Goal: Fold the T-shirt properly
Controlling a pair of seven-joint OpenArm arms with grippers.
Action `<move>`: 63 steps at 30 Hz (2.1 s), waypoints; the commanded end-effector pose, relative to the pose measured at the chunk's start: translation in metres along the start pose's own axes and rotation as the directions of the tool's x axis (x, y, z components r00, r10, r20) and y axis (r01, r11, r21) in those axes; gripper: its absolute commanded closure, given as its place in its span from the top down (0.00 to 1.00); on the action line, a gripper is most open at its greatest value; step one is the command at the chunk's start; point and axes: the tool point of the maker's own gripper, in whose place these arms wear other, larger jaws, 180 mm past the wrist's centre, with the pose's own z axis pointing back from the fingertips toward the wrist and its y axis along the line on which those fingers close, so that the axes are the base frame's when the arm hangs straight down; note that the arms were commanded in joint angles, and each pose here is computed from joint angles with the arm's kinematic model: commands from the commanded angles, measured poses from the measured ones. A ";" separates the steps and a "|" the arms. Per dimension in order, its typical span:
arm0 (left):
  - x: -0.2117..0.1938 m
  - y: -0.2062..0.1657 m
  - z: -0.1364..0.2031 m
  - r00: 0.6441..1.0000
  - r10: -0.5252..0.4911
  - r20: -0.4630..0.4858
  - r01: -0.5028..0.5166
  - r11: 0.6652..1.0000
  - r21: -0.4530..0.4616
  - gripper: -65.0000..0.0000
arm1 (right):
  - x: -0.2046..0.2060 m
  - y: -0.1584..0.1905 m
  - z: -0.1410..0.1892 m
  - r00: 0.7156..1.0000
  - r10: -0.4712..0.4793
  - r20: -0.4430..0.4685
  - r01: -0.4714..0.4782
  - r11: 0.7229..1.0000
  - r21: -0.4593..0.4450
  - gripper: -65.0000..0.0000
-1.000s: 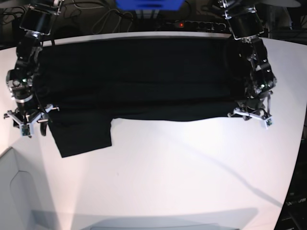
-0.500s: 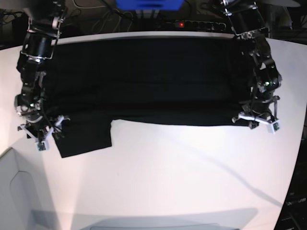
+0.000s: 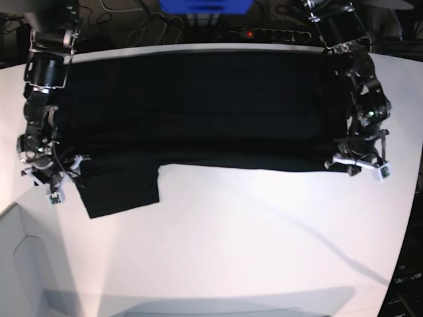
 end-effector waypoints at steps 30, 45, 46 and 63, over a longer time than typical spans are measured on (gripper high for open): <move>0.000 0.006 0.007 1.000 -0.020 0.020 0.020 1.000 0.010 0.00 | 0.045 0.000 0.024 0.986 0.100 0.133 -0.097 0.995 -0.029 0.00; -0.003 0.008 0.008 1.000 -0.019 0.012 0.019 1.000 0.011 0.00 | 0.046 0.004 0.032 0.994 0.078 0.077 -0.076 0.997 -0.035 0.29; -0.003 0.008 0.008 1.000 -0.019 0.012 0.019 1.000 0.011 0.00 | 0.044 0.004 0.030 0.995 0.073 0.070 -0.071 0.997 -0.032 0.36; -0.003 0.008 0.008 1.000 -0.022 0.012 0.021 1.000 0.013 0.00 | 0.003 0.013 0.002 0.997 0.050 -0.060 -0.047 0.997 0.059 0.47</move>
